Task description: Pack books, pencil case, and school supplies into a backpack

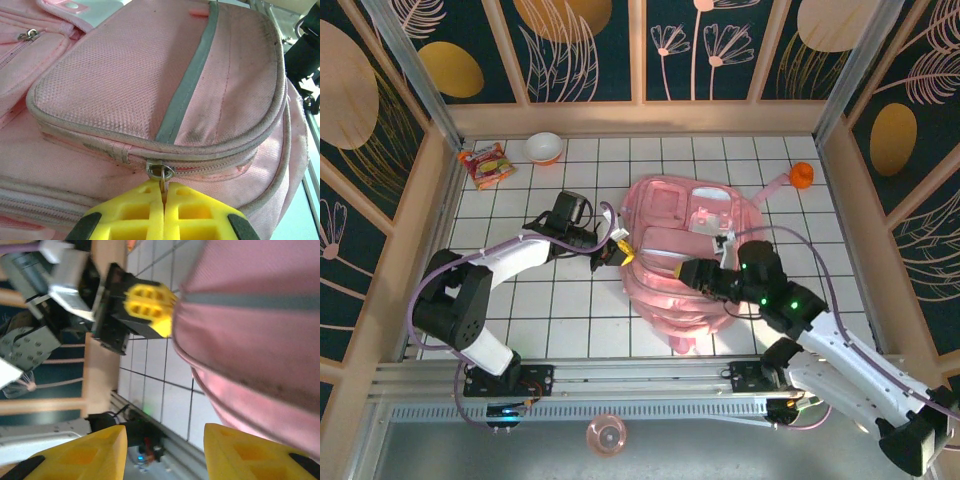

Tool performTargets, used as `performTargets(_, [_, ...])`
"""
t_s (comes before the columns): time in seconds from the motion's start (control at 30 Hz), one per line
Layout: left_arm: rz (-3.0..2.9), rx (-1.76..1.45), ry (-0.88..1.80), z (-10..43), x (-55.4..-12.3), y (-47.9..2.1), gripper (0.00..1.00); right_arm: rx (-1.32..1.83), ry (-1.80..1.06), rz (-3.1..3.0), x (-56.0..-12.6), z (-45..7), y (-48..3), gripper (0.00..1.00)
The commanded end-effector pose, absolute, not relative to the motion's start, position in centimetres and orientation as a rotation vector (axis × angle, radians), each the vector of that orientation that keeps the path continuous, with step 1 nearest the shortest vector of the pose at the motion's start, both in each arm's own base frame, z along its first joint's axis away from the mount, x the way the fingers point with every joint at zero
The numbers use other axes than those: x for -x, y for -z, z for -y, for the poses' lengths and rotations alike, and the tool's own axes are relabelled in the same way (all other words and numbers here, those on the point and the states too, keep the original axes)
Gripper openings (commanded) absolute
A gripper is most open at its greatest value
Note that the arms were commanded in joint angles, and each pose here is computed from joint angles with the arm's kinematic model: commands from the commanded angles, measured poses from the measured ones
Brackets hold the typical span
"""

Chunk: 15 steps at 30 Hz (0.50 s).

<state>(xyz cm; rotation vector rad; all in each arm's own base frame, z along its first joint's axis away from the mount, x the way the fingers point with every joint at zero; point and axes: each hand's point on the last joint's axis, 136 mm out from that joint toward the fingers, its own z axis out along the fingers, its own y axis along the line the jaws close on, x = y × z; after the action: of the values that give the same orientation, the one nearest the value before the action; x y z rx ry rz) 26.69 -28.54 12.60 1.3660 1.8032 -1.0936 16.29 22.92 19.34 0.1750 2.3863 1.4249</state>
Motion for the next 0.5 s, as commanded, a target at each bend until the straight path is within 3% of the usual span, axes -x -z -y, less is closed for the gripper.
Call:
performTargets(0.0, [-1.757, -1.372, 1.085, 28.8, -26.5, -13.7, 0.00, -0.511, -1.554, -2.373, -16.6, -23.7, -18.8, 0.44])
performTargets(0.2, [-1.759, -1.377, 1.080, 29.0, -26.5, -13.7, 0.00, -0.680, -1.597, -2.296, -17.7, -24.0, -17.7, 0.46])
performTargets(0.47, [-1.775, -1.422, 1.093, 29.6, -25.6, -13.3, 0.00, -0.802, -1.571, -2.198, -19.7, -23.1, -16.1, 0.37])
